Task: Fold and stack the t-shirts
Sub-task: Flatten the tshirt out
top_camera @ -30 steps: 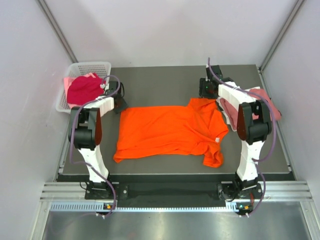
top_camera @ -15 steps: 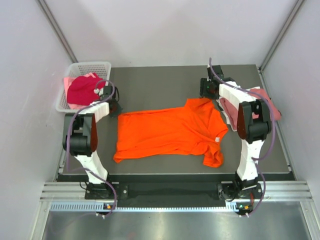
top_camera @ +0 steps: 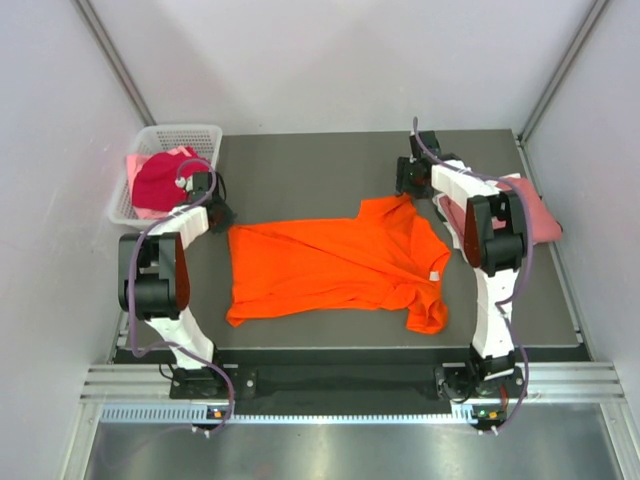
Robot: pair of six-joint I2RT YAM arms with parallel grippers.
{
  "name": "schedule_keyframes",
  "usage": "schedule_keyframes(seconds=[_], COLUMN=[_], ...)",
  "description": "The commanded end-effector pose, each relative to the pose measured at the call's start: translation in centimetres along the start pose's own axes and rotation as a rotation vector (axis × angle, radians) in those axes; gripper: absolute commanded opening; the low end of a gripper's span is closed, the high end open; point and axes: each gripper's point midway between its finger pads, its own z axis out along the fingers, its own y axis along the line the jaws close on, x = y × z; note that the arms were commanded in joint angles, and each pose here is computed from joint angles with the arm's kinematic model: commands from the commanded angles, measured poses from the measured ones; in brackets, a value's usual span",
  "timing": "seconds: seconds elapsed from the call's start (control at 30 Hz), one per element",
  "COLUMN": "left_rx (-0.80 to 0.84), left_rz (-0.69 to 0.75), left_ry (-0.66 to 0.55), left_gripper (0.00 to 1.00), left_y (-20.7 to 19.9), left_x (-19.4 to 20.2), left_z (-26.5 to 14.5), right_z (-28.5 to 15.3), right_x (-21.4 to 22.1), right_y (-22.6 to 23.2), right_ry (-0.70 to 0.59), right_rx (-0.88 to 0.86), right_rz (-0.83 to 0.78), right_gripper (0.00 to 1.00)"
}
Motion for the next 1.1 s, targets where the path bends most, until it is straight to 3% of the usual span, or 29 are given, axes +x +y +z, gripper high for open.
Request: schedule_keyframes(seconds=[0.0,0.6,0.7,0.73,1.07], left_rx=[-0.016,-0.017,-0.018,-0.016,0.008], left_rz=[-0.009,0.005,0.006,0.007,0.008], left_ry=[-0.006,-0.020,-0.019,-0.019,-0.013], left_gripper=[0.00,0.00,0.00,0.00,0.00], left_y=[0.9,0.9,0.9,0.9,-0.3], left_x=[0.0,-0.3,-0.3,-0.3,-0.8], left_z=[0.6,0.3,0.3,0.3,0.3], right_z=[0.3,2.2,2.1,2.1,-0.7], right_x=[-2.2,-2.0,-2.1,-2.3,-7.9], right_y=[0.2,0.6,0.9,0.8,1.2], right_ry=[-0.037,-0.008,-0.011,-0.015,-0.118], right_rx=[-0.030,-0.083,-0.093,-0.092,-0.075], right_rz=[0.022,0.088,0.085,0.082,0.069], right_gripper=[0.58,0.42,0.19,0.02,0.00])
